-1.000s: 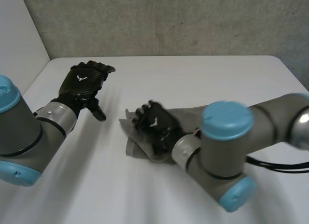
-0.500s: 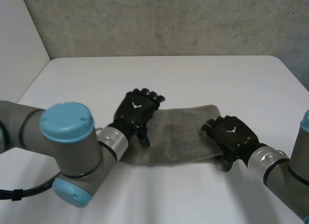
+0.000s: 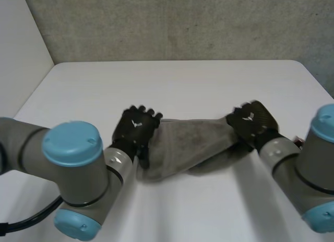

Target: Fold the towel.

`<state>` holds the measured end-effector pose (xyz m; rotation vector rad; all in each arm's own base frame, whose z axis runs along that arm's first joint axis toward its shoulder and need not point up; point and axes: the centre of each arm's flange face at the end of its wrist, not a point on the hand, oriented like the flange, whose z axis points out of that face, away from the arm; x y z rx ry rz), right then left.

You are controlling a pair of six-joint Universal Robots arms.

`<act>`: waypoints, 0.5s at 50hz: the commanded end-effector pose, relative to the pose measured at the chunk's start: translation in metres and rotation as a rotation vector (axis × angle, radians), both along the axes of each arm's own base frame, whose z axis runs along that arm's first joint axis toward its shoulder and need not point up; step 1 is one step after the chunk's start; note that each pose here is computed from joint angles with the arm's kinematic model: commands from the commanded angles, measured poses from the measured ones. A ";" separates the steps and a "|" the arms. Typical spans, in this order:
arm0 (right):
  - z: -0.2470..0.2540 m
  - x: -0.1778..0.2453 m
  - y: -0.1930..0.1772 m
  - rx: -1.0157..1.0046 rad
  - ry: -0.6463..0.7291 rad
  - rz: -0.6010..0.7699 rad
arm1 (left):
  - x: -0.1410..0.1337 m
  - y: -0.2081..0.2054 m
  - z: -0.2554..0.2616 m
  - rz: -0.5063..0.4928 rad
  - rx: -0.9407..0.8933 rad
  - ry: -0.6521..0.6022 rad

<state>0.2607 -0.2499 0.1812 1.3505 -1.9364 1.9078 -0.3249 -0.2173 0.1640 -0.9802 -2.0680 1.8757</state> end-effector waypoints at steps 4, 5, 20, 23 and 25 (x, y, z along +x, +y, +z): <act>-0.020 0.123 0.067 -0.216 0.202 0.471 | 0.043 -0.036 0.062 0.252 -0.098 0.183; -0.020 0.123 0.067 -0.216 0.202 0.472 | 0.052 -0.042 0.068 0.291 -0.113 0.193; -0.015 0.123 0.089 0.003 0.044 0.566 | 0.067 -0.053 0.065 0.335 -0.112 0.194; 0.005 0.106 0.085 0.072 -0.092 0.493 | 0.062 -0.054 0.066 0.303 -0.117 0.207; 0.010 0.097 0.081 0.101 -0.143 0.455 | 0.059 -0.053 0.067 0.280 -0.115 0.217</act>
